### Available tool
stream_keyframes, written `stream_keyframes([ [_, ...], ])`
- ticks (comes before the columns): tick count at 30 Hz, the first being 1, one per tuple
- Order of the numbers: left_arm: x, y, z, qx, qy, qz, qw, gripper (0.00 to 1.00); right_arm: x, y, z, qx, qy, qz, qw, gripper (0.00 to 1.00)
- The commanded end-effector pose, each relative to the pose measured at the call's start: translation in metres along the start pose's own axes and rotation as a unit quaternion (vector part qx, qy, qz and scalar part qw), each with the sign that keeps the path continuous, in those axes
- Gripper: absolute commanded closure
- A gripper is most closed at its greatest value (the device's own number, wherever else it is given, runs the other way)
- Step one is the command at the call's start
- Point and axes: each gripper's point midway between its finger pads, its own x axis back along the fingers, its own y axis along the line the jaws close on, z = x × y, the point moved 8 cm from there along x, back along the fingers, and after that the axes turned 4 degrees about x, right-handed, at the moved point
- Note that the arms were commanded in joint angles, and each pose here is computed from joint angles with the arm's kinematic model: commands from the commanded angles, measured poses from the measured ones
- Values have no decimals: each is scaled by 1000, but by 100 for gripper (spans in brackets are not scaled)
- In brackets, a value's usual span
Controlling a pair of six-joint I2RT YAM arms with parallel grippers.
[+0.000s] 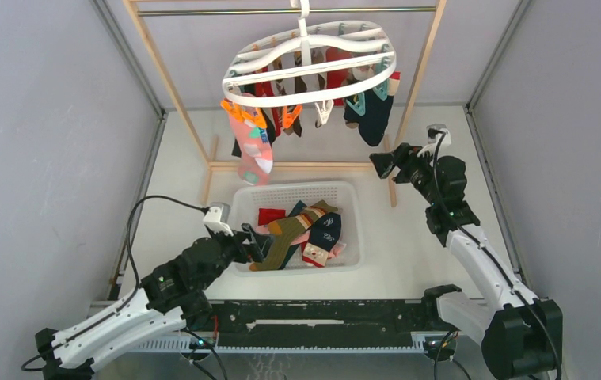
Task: Remove the socks clipped to the hanger
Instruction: Remove the sock from the hanger.
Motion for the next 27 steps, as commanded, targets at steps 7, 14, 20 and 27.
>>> stream_keyframes([
  [7,11,-19,-30,7,-29,24,999,0,-26,15,-61,41,-124,-43,991,17],
  [14,11,-18,-29,6,-26,21,999,0,-47,13,-67,39,-130,-54,989,19],
  [20,11,-18,-29,6,-26,20,999,0,-59,17,-61,21,-120,-82,989,27],
  [27,13,-17,-29,7,-26,21,999,0,-63,30,-53,30,-109,-88,990,40],
])
